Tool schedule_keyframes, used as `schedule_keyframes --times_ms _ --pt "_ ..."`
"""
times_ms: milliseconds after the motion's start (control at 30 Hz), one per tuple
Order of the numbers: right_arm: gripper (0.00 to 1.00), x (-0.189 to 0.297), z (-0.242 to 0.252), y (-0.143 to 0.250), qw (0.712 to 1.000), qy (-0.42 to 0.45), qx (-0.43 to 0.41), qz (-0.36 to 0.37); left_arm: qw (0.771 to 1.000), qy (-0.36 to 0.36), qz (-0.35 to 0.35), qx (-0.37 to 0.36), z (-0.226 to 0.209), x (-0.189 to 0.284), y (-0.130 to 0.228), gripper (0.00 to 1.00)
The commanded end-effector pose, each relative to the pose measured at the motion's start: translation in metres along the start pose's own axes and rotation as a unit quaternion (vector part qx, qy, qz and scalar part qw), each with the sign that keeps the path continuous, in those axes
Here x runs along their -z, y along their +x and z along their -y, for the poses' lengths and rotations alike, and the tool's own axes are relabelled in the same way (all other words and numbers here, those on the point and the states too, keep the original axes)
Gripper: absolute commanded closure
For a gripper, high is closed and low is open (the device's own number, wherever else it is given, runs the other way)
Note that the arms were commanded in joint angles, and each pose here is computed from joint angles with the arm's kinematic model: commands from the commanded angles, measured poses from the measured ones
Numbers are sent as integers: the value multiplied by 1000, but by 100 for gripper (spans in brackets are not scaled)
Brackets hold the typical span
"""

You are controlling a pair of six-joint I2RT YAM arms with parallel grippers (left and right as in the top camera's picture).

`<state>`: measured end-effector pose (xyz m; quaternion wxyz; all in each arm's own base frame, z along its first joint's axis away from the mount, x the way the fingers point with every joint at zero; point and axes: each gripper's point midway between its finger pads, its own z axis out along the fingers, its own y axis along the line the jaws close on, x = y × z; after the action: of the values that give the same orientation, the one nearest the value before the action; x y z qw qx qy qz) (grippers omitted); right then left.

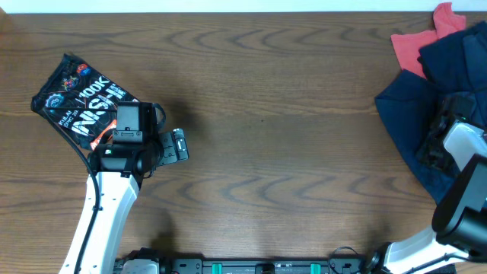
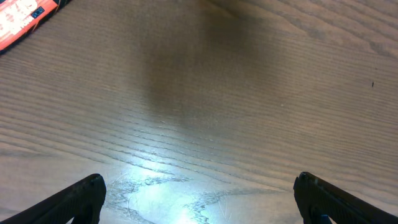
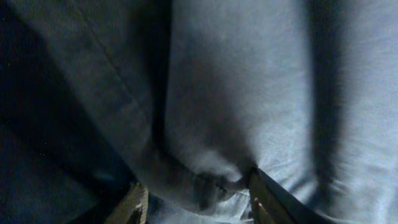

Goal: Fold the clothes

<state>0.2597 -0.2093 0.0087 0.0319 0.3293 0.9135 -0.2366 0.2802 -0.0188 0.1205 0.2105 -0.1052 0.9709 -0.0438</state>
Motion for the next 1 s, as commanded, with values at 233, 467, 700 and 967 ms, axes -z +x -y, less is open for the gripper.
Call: schedule_keyframes --times_ms 233,467,700,967 --pt "99 6 10 -2 1000 12 -23 2 1000 3 11 -6 3 5 -8 2" --pt "92 47 27 -23 997 -1 -53 61 1000 4 12 -7 3 5 -8 2" --pt "85 52 22 -24 996 -23 -53 66 1000 3 11 -6 3 5 -8 2" --pt "73 30 8 -13 999 -29 -34 27 1000 4 11 -6 3 5 -8 2"
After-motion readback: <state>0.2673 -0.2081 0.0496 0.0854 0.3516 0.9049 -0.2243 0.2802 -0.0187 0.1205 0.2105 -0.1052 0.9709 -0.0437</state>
